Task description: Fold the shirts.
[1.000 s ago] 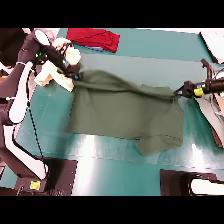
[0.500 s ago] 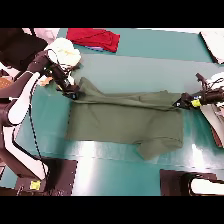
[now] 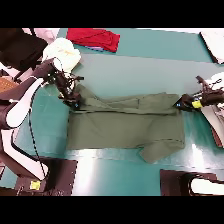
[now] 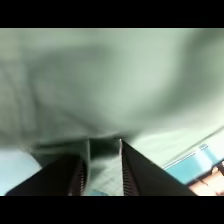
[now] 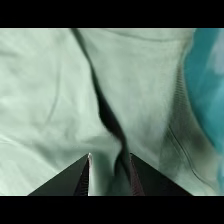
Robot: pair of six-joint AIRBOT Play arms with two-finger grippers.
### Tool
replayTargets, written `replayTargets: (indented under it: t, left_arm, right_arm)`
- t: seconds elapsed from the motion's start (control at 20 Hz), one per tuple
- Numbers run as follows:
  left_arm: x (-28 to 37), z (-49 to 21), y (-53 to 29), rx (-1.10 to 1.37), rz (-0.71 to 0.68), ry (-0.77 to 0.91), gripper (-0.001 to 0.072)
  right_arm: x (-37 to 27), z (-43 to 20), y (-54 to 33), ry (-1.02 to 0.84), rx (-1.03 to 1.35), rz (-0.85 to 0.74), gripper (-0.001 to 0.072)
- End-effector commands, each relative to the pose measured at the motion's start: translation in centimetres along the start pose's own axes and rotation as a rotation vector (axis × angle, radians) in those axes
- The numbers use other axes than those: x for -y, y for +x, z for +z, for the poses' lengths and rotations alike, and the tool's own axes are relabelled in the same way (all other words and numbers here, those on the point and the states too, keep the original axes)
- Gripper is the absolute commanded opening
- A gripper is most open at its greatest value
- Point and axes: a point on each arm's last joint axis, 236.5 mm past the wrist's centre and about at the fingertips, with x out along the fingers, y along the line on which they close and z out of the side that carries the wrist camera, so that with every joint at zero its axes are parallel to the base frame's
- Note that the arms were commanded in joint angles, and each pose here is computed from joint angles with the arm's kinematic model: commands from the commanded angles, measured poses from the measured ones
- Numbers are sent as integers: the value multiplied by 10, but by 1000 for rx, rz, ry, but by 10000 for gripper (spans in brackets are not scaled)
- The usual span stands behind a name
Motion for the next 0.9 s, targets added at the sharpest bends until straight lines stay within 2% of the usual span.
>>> replayTargets:
  t: [0.0, 0.1, 0.15, 0.2, 0.25, 0.3, 0.35, 0.45, 0.55, 0.7, 0.85]
  left_arm:
    - [2, 21, -68, 240, 64, 8, 276]
    - [-13, 25, -126, 451, 142, -71, 275]
    - [-18, 18, -145, 512, 162, -85, 276]
    - [-22, 9, -152, 520, 163, -103, 277]
    - [-25, -3, -146, 496, 150, -127, 283]
    - [-27, -13, -133, 470, 122, -158, 429]
    - [-21, -22, -115, 447, 60, -182, 496]
    - [9, -41, -70, 404, -113, -205, 496]
    - [27, -61, -30, 385, -205, -241, 496]
    - [35, -100, 14, 333, -216, -284, 500]
    - [31, -130, 38, 299, -163, -294, 500]
  right_arm:
    - [-9, 15, -50, -2, 155, 6, 311]
    - [-10, 15, -79, -3, 221, -10, 313]
    - [-11, 8, -87, -1, 216, -6, 341]
    - [-10, -1, -93, 9, 192, 3, 432]
    - [-8, -8, -97, 23, 175, 12, 454]
    - [-8, -13, -100, 37, 178, 29, 454]
    - [-8, -18, -101, 54, 194, 62, 454]
    - [0, -40, -95, 116, 182, 107, 454]
    - [10, -75, -78, 177, 132, 128, 454]
    - [25, -113, -60, 259, 94, 152, 455]
    - [55, -140, -54, 338, 54, 94, 457]
